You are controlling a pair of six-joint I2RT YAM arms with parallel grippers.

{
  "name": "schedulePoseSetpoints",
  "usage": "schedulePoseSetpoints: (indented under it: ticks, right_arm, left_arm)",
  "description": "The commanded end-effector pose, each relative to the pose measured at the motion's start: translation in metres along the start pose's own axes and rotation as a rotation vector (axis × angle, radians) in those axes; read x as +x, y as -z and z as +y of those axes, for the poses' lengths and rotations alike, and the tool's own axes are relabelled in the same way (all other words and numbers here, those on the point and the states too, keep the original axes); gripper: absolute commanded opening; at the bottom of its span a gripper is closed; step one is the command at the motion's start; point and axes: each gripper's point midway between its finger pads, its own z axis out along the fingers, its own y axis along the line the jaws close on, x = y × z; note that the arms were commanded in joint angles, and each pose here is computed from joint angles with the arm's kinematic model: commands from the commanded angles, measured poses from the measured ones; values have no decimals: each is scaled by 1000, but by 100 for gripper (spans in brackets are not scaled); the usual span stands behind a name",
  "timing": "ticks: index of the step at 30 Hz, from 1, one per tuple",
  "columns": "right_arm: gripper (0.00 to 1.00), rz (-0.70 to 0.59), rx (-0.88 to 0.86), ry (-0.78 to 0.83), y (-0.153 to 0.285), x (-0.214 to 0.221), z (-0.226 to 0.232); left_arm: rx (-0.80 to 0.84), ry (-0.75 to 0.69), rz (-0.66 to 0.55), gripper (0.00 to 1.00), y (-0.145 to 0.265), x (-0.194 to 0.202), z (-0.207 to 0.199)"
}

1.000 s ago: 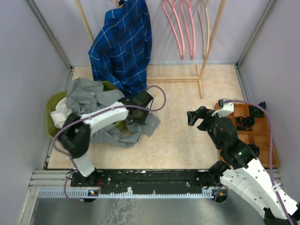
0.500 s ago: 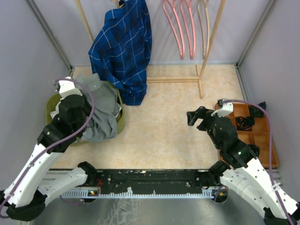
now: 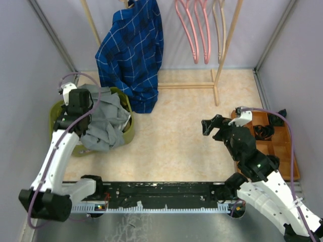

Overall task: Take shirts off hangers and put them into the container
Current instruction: Place the shirt in the bin.

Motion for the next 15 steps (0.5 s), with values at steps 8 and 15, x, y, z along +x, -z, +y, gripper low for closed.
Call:
schedulePoseSetpoints:
  ticks: [8,15]
  right_arm:
    - [93,-59,-20,-20,3,-17,6]
    - [94,-64,-16,-9,5,-21,6]
  left_arm:
    - [464,-125,625,18,-21,160,-98]
    - [490,-101,533,48,-15,125,-94]
